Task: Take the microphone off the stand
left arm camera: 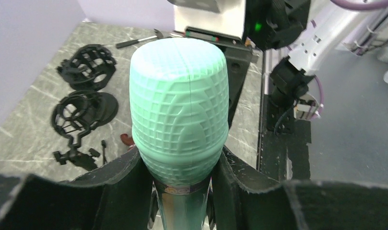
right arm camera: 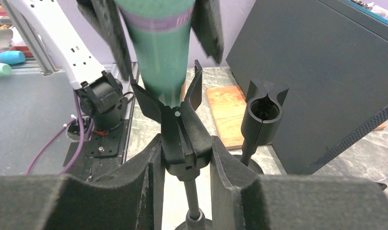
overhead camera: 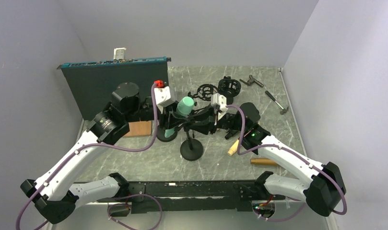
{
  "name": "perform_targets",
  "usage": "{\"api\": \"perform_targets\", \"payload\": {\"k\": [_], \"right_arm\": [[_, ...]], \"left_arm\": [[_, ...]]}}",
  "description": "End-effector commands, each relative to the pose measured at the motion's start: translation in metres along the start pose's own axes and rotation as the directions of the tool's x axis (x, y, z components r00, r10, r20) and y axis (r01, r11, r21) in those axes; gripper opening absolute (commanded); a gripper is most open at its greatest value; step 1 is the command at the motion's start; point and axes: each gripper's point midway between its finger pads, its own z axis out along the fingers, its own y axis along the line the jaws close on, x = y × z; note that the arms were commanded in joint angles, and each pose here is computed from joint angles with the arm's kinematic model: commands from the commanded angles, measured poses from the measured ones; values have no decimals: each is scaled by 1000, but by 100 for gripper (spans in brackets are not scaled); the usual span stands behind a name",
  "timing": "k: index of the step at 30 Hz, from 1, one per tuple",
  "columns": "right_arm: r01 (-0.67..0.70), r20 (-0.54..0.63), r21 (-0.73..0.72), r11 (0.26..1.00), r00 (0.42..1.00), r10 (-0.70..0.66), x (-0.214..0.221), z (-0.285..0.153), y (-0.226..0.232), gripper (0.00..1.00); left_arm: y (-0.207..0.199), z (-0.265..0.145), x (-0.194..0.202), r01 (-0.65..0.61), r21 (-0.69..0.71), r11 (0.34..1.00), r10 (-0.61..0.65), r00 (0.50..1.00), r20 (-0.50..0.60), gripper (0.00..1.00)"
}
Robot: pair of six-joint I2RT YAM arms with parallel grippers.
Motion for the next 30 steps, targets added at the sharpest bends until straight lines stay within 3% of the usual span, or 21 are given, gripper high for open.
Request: {"api": "perform_targets", "payload": {"k": [1, 8, 14, 15, 18, 21, 26, 30], "right_arm": [[26, 24, 17, 1000, 999, -27, -8, 5, -8, 0], [3, 7, 45, 999, 1000, -3, 0, 8, -15, 0], [-48, 16, 148, 988, 999, 46, 1, 3, -28, 0], [-59, 14, 172, 983, 998, 58, 1, 1, -31, 4], [-115, 3, 252, 961, 993, 118, 5, -7, -37, 44], [-192, 12, 301, 934, 980, 198, 8, -18, -33, 73], [-290, -23, 324, 901, 949, 314, 10, -26, -22, 91], [-346, -44, 325, 880, 924, 379, 2, -29, -13, 97]], "left_arm": [[14, -25, -55, -35, -160, 986, 55, 991, 122, 0], [25, -82, -89, -63, -415, 908, 147, 973, 175, 0], [35, -167, -115, 53, -698, 714, 273, 897, 347, 0], [37, -173, -115, 69, -717, 693, 286, 887, 362, 0], [43, -180, -105, 100, -752, 651, 283, 888, 363, 0], [49, -181, -92, 110, -772, 626, 273, 896, 350, 0], [55, -174, -70, 124, -781, 612, 266, 898, 351, 0], [58, -171, -58, 118, -787, 606, 260, 905, 337, 0]]}}
